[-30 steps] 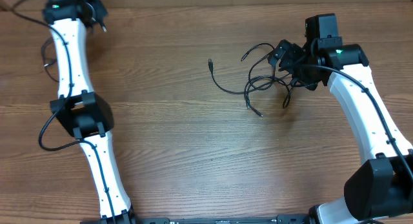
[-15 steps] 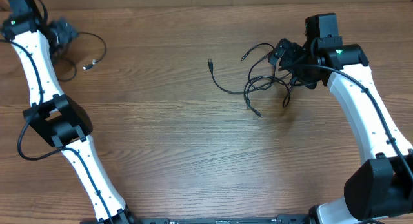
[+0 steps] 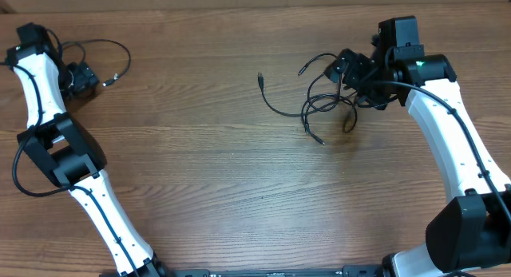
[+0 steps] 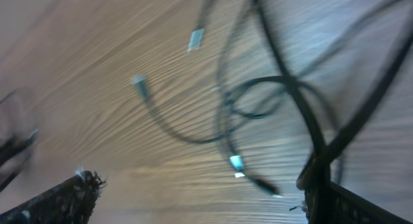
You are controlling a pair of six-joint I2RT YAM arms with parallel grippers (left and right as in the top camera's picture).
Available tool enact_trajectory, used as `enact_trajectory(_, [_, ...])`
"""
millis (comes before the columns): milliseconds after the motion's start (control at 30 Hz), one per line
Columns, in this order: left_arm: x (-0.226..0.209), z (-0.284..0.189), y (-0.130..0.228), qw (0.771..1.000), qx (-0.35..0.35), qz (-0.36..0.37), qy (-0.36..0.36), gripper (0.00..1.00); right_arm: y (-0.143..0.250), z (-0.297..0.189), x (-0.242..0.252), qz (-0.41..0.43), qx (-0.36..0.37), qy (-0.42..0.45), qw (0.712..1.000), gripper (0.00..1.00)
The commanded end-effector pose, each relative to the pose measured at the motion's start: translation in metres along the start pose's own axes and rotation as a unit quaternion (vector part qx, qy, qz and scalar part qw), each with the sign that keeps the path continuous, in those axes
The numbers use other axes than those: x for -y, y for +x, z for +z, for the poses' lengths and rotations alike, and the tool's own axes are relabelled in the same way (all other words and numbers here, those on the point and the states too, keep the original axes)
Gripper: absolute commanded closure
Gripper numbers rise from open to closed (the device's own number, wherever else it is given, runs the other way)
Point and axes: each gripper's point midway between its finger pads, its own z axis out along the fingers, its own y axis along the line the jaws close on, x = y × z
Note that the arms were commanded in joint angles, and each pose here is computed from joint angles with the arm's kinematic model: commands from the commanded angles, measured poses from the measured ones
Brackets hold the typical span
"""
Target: Untangle cables
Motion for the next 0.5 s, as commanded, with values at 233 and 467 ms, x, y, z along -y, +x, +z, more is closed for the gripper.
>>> enact_trajectory(233, [0.051,0.006,0.002,0.989,-0.005,-0.015,0.146,0.78,0.012,0.001,-0.030,-0.046,-0.036,-0.085,0.995,0.00])
enact_trajectory(467, [0.087,-0.015,-0.025,0.961,0.022,-0.076,0.263,0.96,0.014,0.001,-0.029,-0.044,-0.040,-0.083,0.995,0.00])
